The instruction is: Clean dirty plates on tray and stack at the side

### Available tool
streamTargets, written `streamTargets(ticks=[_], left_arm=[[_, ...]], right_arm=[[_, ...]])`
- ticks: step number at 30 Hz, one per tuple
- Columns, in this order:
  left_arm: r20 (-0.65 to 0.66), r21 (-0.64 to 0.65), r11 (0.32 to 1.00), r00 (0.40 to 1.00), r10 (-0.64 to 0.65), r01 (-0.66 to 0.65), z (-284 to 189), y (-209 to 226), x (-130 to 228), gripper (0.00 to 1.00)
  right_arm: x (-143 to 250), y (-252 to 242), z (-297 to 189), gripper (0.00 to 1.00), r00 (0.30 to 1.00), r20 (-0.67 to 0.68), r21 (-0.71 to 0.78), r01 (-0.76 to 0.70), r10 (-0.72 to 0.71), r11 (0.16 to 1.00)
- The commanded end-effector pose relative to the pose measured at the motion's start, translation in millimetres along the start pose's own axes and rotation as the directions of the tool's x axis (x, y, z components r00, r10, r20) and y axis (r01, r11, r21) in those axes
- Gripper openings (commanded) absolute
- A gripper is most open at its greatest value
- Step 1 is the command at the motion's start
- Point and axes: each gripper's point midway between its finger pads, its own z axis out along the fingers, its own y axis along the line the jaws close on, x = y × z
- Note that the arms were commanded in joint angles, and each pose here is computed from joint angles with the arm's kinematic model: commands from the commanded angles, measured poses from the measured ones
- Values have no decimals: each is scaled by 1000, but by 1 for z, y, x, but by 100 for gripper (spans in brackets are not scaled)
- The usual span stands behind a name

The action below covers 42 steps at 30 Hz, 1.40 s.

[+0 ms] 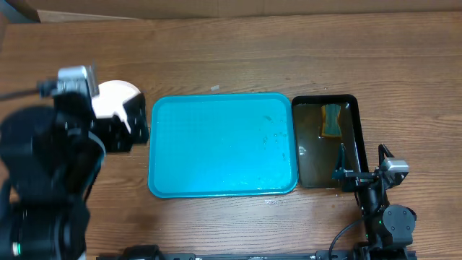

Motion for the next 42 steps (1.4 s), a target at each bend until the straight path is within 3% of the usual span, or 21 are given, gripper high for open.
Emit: streamTargets(ticks=[1,11,15,18,21,25,29,32,35,42], left_arm=[[-32,-22,1000,999,14,-15,-12,6,38,100],[-13,-45,998,999,-46,45,-12,21,124,100],[91,-19,995,991,-97,99,2,24,134,100],[274,61,994,956,-101,88,12,19,124,100],[439,102,994,894,-86,45,11,15,109,100],[650,122,993,756,-73,-8,-3,15,89,100],[779,108,994,623,-74,-18,-19,20,81,100],[818,95,995,570,-76,-4,-21,26,85,100],[812,82,997,578,-75,14,-10,32,94,100],[703,41,997,707,-74,64,33,47,132,100]], right_arm=[[0,-4,0,100,1000,10,18,0,0,1000],[0,-4,0,100,1000,10,18,0,0,1000],[0,-4,0,100,1000,10,18,0,0,1000],[0,-4,0,100,1000,10,18,0,0,1000],[0,-4,0,100,1000,10,18,0,0,1000],[0,-4,0,100,1000,10,18,0,0,1000],[0,-4,0,100,1000,10,18,0,0,1000],[0,-4,0,100,1000,10,18,0,0,1000],[0,-4,0,100,1000,10,18,0,0,1000],[0,-4,0,100,1000,10,18,0,0,1000]])
